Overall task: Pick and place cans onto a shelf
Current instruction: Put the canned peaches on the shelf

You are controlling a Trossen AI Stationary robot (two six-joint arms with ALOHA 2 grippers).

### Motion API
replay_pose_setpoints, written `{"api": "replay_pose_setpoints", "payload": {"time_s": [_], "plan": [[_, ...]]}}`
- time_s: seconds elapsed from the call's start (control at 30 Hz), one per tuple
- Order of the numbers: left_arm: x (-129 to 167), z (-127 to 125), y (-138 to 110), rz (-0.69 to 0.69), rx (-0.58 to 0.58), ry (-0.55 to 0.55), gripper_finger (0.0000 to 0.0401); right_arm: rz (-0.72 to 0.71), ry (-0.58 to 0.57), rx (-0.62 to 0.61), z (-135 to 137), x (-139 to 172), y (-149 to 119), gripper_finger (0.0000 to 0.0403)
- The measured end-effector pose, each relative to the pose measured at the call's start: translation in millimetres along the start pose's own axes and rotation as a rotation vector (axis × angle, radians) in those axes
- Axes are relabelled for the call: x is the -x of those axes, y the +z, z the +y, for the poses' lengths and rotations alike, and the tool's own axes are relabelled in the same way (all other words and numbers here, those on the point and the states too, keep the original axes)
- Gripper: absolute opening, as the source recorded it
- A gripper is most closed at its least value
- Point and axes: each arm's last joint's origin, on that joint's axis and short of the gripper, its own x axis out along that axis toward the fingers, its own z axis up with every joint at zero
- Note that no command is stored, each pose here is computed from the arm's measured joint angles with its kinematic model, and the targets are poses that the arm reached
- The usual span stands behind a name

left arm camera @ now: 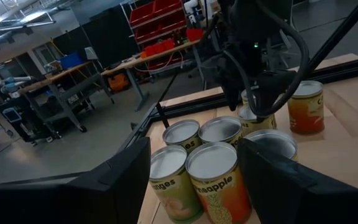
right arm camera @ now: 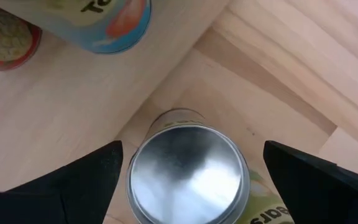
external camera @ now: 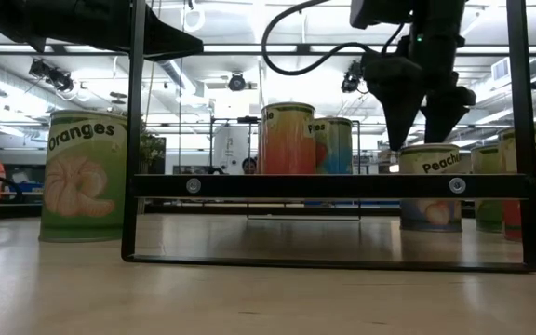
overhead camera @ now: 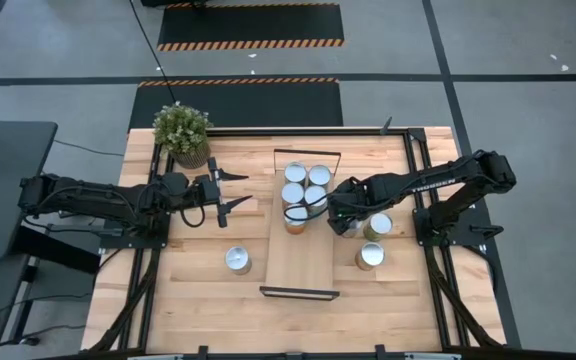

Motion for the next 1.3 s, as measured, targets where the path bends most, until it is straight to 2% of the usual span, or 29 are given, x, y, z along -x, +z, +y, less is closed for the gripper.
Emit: {"api": "replay_pose_setpoints", "payload": {"time_s": [0.6, 1.03, 1.3], "plan": [[0.0, 0.0, 0.0, 0.000, 0.000, 0.000, 0.0245, 0.054, 0.068, -0.025, 5.3, 0.8, -3.1, 0.0397], [0.0, 0.1, 0.1, -0.001, 0.000, 0.001, 0.0245, 0.094, 0.013, 0.056, 3.0, 8.5, -2.4, 0.0397], [0.1, 0.1, 0.2, -0.001, 0.000, 0.000, 0.0245, -0.015, 0.048, 0.104, 16.3, 33.5, 1.6, 0.0396]]}}
